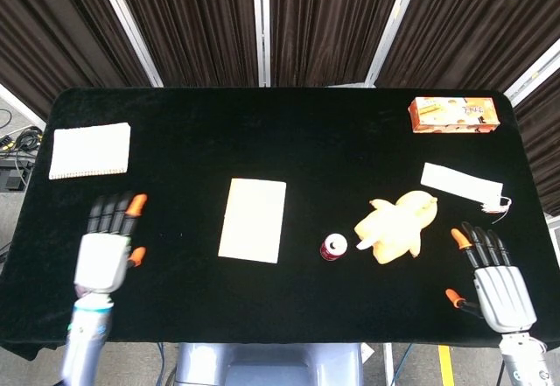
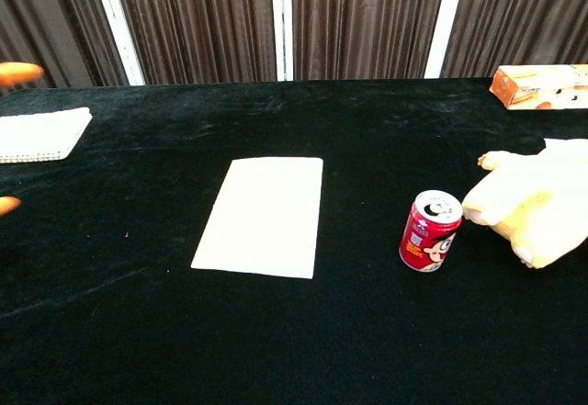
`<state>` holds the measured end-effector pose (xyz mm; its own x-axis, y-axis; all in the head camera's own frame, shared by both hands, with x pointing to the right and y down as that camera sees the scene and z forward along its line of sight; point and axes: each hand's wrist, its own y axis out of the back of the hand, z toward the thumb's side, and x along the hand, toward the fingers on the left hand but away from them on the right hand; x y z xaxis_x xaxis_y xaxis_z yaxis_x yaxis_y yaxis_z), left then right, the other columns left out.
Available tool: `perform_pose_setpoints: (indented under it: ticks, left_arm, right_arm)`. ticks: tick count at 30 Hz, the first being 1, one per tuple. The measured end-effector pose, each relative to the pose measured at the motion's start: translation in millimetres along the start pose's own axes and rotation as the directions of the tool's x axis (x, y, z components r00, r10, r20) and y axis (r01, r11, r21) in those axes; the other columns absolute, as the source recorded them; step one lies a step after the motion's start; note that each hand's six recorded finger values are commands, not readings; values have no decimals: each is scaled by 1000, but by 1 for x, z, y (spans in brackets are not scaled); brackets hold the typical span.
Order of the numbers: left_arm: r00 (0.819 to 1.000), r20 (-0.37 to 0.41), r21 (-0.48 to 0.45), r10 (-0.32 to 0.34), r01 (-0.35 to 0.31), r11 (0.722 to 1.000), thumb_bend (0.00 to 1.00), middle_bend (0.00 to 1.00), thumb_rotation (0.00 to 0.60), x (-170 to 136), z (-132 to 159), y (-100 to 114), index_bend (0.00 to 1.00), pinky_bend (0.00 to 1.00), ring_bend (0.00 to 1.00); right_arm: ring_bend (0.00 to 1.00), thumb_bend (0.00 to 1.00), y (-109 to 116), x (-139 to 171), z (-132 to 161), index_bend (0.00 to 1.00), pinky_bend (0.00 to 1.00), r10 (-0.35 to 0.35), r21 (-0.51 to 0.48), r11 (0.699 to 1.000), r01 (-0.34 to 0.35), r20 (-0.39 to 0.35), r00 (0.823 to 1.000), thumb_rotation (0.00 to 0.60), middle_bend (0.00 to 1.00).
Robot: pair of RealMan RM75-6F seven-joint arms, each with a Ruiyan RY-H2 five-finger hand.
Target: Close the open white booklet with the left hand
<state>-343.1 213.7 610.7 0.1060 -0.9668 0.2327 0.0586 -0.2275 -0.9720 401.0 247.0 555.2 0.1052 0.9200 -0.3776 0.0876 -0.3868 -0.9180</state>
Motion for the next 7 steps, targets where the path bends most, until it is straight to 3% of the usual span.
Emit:
perform_pose_setpoints:
  ticks: [7]
  left_arm:
    - [993,-120,-63,-8,1,998,146,0,600,-37,-47,14,0,0,0]
  right_arm:
    - [0,45,3,0,4,0,0,-12,-3,1000,12,-14,1000,600,0]
